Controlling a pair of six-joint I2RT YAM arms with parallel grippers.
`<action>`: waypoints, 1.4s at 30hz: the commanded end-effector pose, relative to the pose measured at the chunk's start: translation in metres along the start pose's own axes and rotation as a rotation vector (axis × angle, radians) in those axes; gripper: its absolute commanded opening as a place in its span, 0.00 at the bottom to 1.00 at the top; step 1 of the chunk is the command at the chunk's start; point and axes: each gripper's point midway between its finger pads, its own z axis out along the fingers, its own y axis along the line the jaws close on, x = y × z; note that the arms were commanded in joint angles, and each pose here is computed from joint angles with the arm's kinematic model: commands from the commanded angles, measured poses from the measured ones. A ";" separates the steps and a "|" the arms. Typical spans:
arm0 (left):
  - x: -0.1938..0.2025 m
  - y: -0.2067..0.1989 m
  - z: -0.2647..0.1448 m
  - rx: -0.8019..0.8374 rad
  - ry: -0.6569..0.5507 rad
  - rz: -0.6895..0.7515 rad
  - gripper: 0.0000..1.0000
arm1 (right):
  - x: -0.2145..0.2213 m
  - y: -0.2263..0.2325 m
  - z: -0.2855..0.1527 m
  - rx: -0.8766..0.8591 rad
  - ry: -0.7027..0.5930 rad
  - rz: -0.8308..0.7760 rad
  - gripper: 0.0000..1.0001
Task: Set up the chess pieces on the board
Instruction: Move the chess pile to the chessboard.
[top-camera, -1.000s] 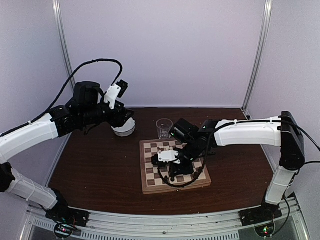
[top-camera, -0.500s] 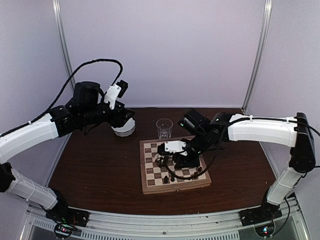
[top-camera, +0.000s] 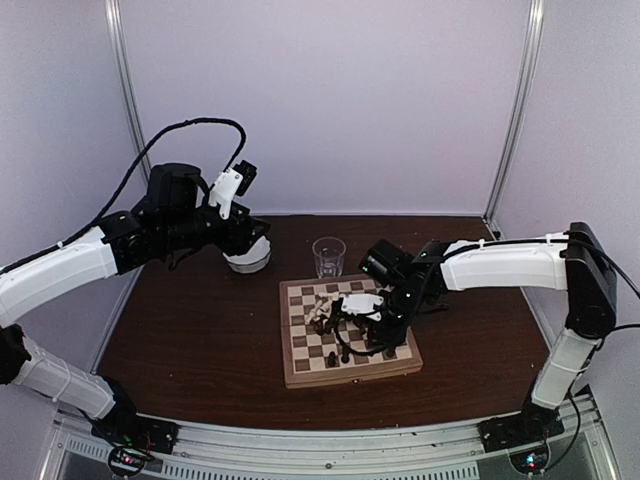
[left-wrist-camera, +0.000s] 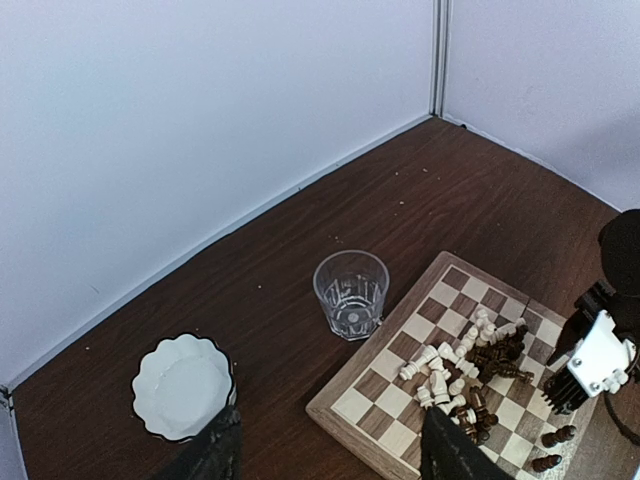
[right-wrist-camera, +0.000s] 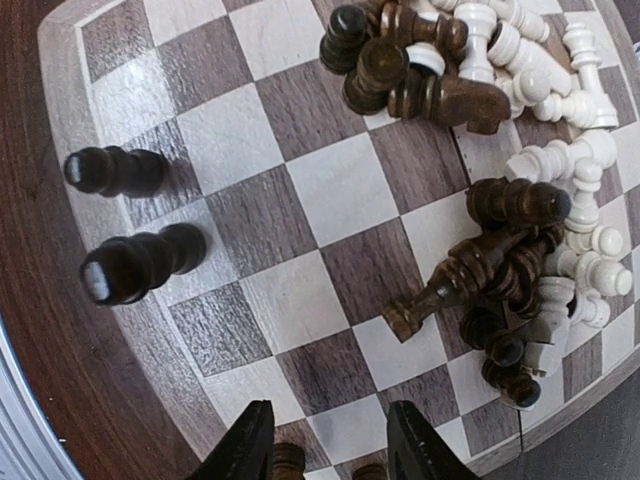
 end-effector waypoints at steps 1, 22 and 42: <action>-0.005 0.002 0.002 -0.003 -0.025 -0.014 0.61 | -0.008 -0.012 0.010 0.033 0.028 0.056 0.42; -0.008 0.003 -0.002 -0.011 -0.035 -0.011 0.60 | -0.007 -0.048 0.039 0.112 0.113 0.239 0.39; 0.006 -0.014 0.016 0.083 -0.015 -0.039 0.60 | -0.009 -0.074 -0.022 0.222 -0.025 0.330 0.04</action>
